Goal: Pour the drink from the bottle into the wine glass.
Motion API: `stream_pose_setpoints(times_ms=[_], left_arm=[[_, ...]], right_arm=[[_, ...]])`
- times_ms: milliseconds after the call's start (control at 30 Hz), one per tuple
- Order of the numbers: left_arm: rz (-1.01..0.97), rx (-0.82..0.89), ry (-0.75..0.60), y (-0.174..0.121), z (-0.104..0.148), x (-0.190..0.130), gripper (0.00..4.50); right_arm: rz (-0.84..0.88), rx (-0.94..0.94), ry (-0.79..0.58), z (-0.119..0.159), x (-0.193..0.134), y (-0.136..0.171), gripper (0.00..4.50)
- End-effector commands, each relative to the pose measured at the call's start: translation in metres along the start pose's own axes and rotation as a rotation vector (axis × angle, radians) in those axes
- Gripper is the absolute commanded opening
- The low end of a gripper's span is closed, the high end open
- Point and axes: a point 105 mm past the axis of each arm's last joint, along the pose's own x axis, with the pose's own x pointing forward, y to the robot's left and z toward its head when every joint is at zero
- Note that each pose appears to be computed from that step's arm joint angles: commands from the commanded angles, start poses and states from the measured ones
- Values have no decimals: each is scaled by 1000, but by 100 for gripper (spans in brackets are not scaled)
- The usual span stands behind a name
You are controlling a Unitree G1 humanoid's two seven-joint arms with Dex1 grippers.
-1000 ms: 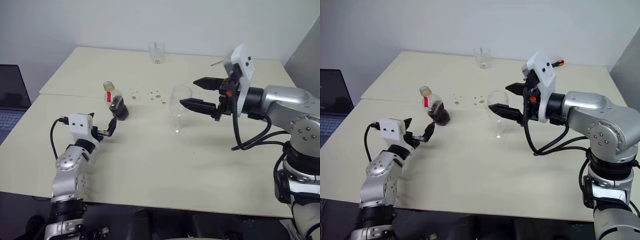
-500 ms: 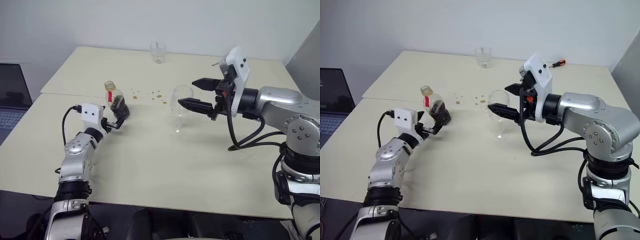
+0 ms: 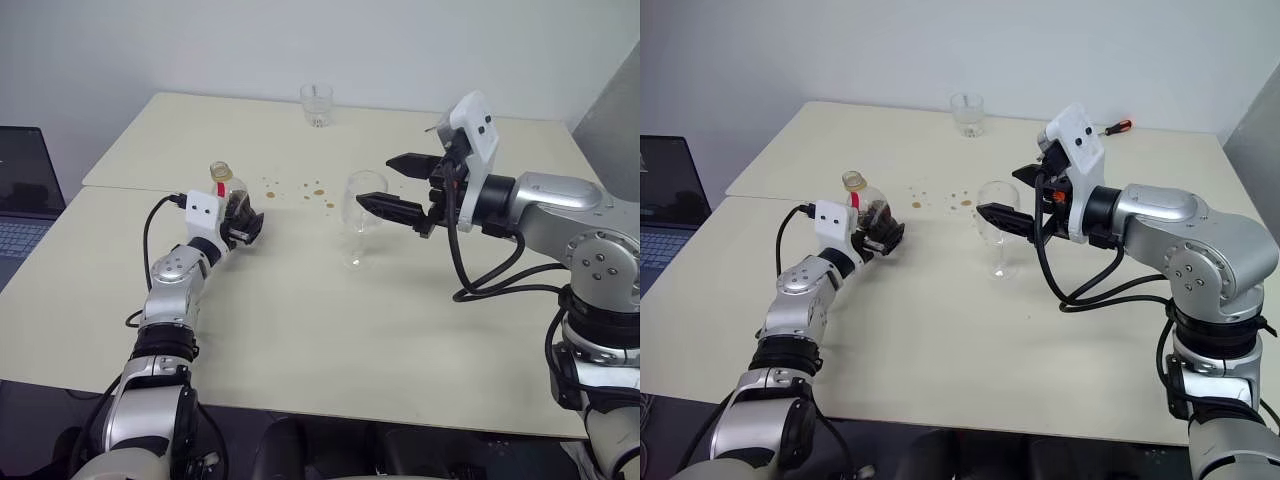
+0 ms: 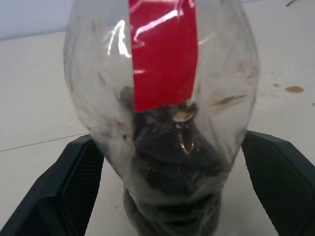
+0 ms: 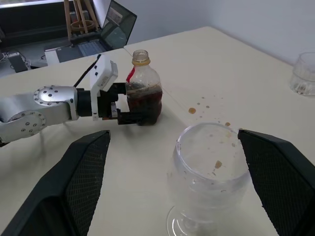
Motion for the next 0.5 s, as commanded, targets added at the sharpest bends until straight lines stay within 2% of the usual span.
stream_pose_setpoints(times_ms=[33,200,500], left_arm=[[-4,22,-49,0,12,9,450],[-41,22,-77,-8,15,16,450],[-77,34,-95,-16,17,20,176]], right_arm=[[-29,-43,-44,11,-6,-1,443],[-55,-46,-40,10,-8,-3,443],[-102,-37,0,-3,-21,-8,450]])
